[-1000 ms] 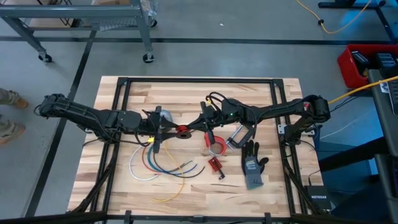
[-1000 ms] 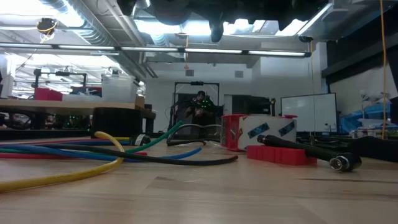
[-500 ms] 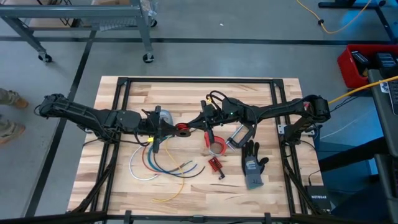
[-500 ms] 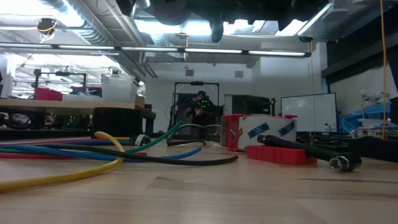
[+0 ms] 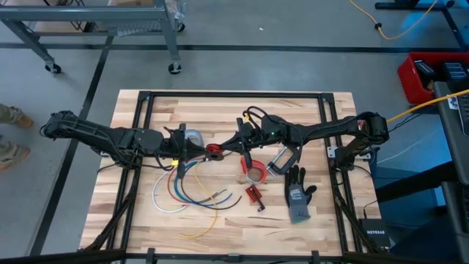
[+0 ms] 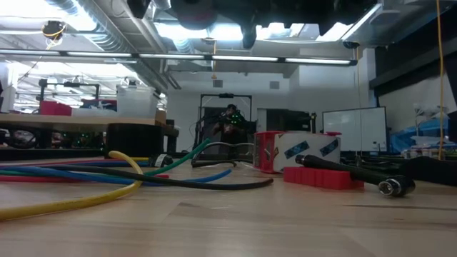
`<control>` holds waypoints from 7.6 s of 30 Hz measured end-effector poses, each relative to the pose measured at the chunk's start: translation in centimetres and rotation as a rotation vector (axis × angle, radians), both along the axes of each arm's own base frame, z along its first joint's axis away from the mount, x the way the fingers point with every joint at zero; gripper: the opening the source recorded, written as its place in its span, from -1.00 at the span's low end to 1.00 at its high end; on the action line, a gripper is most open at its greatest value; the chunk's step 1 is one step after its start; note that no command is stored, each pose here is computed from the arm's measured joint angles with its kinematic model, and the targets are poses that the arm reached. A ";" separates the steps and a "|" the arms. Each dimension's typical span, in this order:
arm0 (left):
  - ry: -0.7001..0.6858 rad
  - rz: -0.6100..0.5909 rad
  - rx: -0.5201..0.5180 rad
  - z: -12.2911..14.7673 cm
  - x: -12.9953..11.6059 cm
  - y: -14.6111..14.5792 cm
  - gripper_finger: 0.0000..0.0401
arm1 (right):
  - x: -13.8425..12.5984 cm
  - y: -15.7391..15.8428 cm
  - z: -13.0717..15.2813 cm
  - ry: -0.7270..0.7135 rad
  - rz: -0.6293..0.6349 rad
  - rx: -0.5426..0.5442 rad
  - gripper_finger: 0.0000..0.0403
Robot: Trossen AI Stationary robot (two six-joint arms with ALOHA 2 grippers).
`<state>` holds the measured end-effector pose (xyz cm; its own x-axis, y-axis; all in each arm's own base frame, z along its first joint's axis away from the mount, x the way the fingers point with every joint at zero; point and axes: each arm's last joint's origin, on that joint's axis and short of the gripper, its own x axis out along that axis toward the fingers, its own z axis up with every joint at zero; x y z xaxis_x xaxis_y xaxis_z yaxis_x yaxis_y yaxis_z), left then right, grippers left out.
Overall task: Coil cords
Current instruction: Uncoil the red wire from the spool
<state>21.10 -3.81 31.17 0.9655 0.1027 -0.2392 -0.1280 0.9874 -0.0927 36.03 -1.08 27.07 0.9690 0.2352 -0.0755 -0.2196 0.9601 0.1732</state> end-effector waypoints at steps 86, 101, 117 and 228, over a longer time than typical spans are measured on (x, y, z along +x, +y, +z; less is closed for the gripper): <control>-0.118 0.063 -0.335 -5.5 4.8 -5.0 -1.00 | 0.9 -1.5 6.3 0.091 -0.476 -0.374 -0.97; -0.054 0.282 -0.146 -0.7 -3.6 -2.1 -1.00 | -0.1 -0.9 2.9 0.428 -0.232 -0.315 -0.97; 0.262 0.519 -0.395 -5.2 -7.0 -0.7 -1.00 | -0.1 -0.1 3.1 0.386 0.009 -0.181 -0.97; -0.510 0.166 -0.271 4.3 -11.8 1.4 -1.00 | -3.6 -1.9 -0.2 0.953 -0.386 -0.737 -0.97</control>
